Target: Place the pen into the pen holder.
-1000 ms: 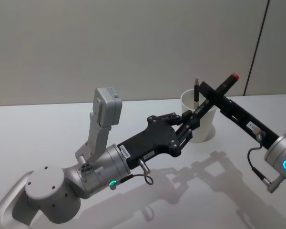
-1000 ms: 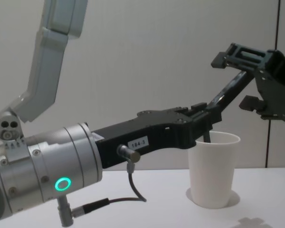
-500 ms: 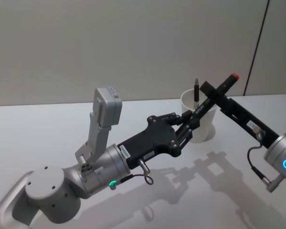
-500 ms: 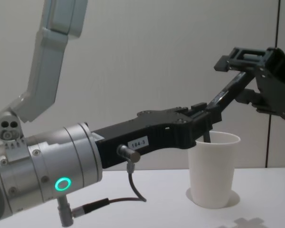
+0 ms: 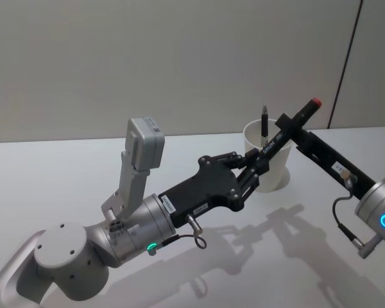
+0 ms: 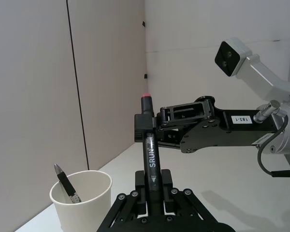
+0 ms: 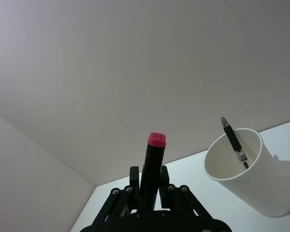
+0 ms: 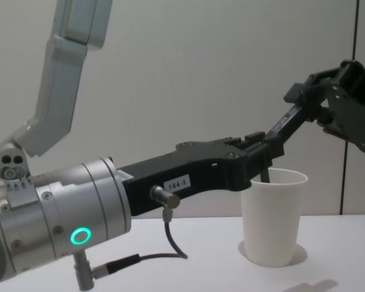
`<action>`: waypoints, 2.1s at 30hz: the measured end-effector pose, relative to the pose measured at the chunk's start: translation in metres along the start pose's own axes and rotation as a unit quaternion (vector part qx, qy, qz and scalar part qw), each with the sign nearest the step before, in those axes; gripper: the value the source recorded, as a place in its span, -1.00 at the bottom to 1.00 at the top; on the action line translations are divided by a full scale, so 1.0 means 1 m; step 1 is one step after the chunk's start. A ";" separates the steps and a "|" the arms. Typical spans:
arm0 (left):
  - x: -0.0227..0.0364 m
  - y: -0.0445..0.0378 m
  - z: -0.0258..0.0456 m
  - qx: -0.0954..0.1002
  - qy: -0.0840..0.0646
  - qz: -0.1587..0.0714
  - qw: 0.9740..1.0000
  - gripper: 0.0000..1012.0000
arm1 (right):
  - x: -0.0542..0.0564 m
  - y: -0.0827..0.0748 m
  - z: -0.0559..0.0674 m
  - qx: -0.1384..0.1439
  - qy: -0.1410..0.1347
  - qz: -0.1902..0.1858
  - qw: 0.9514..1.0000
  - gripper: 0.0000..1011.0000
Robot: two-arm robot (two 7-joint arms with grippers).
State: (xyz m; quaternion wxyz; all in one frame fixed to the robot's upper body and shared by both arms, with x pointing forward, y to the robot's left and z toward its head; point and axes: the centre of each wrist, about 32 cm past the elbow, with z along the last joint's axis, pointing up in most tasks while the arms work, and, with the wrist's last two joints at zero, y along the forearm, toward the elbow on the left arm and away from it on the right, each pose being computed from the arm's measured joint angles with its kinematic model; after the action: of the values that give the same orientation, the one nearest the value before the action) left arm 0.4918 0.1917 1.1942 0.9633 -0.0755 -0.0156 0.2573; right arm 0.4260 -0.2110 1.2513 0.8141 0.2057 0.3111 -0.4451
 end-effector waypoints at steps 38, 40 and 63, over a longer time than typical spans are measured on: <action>0.0000 0.0000 0.0000 0.000 0.000 0.000 1.000 0.96 | 0.001 0.000 0.001 0.004 -0.004 0.000 1.000 -0.60; 0.0000 0.0000 0.0000 0.000 0.000 0.000 1.000 0.98 | 0.002 0.001 0.002 0.006 -0.007 0.000 1.000 -0.60; 0.0000 0.0000 0.0000 0.000 0.000 0.000 1.000 0.98 | 0.025 0.010 0.022 0.034 -0.145 -0.025 0.989 -0.60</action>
State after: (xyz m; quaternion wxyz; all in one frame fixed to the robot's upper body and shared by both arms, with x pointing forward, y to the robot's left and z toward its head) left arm 0.4918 0.1917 1.1942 0.9633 -0.0755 -0.0155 0.2572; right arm 0.4519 -0.2343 1.2500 0.8317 0.1592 0.1797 -0.5007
